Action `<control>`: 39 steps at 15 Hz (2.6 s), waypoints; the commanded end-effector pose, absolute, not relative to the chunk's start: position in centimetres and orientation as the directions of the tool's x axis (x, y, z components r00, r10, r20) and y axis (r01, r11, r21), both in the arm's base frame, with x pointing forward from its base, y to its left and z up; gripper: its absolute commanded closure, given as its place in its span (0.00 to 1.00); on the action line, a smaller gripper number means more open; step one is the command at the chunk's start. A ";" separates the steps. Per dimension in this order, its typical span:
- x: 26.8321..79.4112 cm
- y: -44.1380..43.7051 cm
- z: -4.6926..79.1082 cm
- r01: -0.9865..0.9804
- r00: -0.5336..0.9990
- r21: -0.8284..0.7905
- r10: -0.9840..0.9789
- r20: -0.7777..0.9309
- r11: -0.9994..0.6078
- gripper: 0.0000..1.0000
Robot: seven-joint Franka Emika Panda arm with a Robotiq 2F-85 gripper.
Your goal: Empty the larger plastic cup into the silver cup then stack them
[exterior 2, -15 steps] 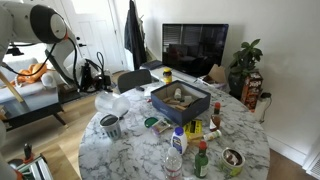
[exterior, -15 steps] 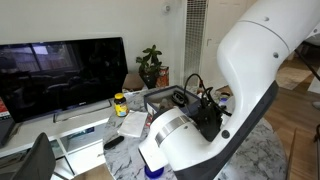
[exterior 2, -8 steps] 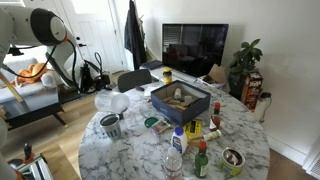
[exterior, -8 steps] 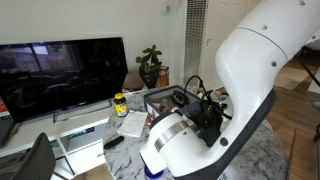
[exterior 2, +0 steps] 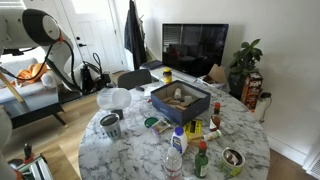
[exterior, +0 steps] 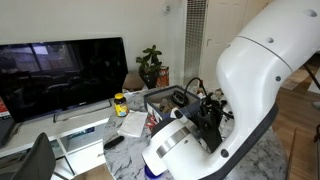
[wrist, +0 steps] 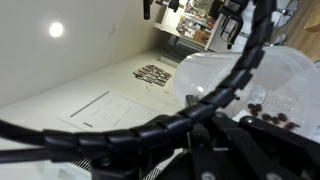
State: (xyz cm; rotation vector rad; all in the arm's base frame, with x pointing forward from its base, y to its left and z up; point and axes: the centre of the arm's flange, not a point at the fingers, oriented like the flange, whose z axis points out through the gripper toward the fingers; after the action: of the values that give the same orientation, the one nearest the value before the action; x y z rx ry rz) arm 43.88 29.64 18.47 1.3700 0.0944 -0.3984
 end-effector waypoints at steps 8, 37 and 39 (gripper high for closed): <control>43.5 30.8 17.8 0.362 0.922 0.912 -0.219 -0.319 0.193 0.99; 47.0 20.0 29.7 0.290 0.901 0.813 -0.142 -0.410 -0.504 0.99; 48.1 19.1 29.7 0.282 0.904 0.775 -0.115 -0.413 -0.565 0.99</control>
State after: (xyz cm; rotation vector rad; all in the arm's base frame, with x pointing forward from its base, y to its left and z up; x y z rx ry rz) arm 46.64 20.25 30.02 2.0089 0.1051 -0.5035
